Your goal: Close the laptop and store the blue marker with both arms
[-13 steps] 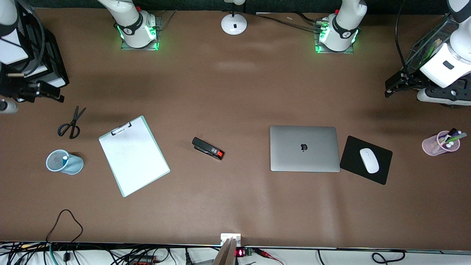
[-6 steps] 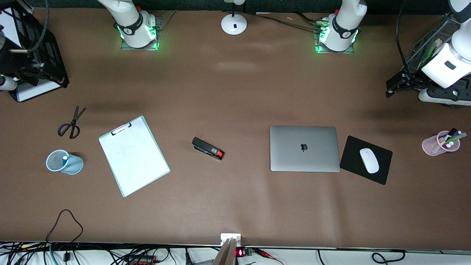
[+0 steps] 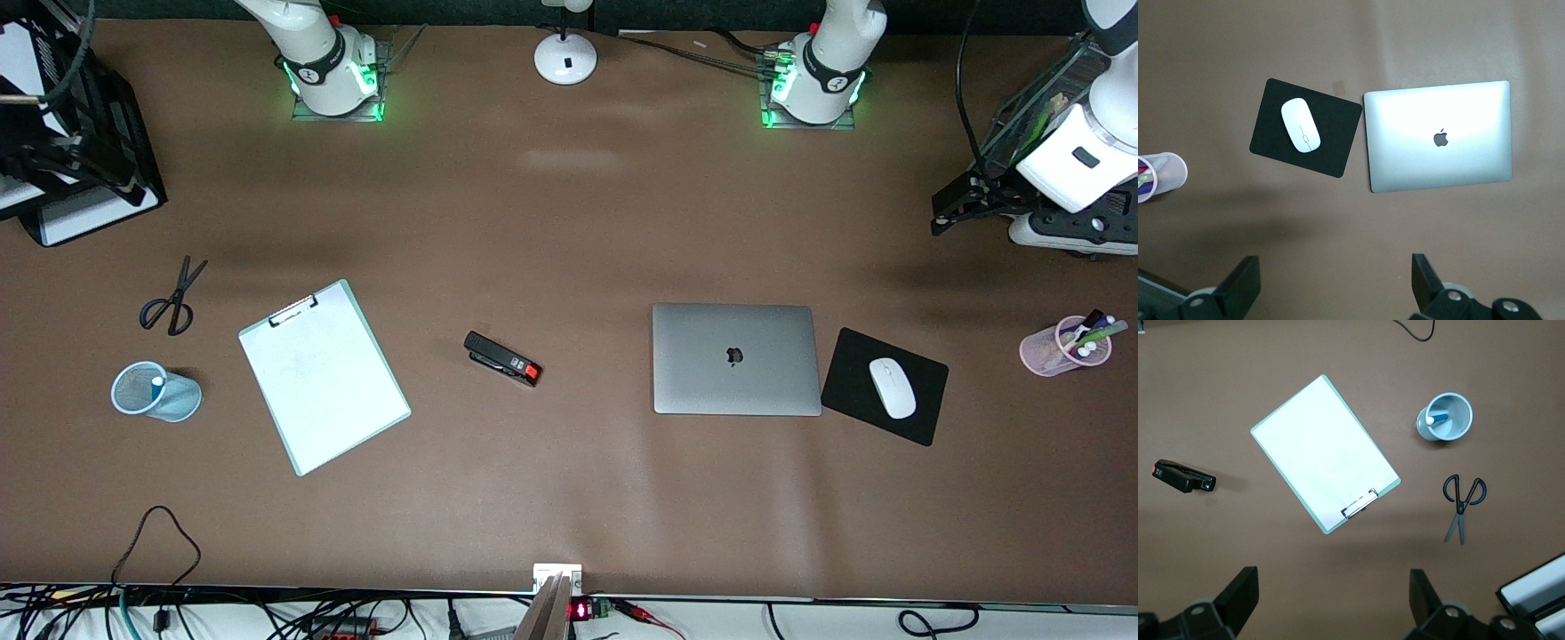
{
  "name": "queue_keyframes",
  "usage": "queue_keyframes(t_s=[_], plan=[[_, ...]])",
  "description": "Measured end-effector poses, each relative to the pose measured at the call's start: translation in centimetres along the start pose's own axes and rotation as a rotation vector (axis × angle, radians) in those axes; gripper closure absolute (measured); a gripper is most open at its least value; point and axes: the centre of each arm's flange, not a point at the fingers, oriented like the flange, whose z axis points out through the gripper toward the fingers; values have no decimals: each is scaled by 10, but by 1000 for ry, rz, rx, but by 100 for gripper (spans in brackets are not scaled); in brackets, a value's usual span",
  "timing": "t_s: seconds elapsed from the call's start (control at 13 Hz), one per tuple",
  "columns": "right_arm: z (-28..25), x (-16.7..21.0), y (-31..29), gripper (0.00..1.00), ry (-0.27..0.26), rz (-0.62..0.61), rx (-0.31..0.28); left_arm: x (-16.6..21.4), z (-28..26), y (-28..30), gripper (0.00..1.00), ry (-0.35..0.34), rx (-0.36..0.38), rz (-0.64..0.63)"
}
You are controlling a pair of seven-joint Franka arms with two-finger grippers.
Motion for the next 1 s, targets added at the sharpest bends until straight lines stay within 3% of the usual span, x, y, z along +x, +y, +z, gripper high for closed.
queue_keyframes(t_s=[0.38,1.0], plan=[[12,1,-3,0,-45,-77,-2,0,0,0,0,-1,0,0],[19,5,0,0,-60,-133,0,-1,1,1,0,-11,0,2]])
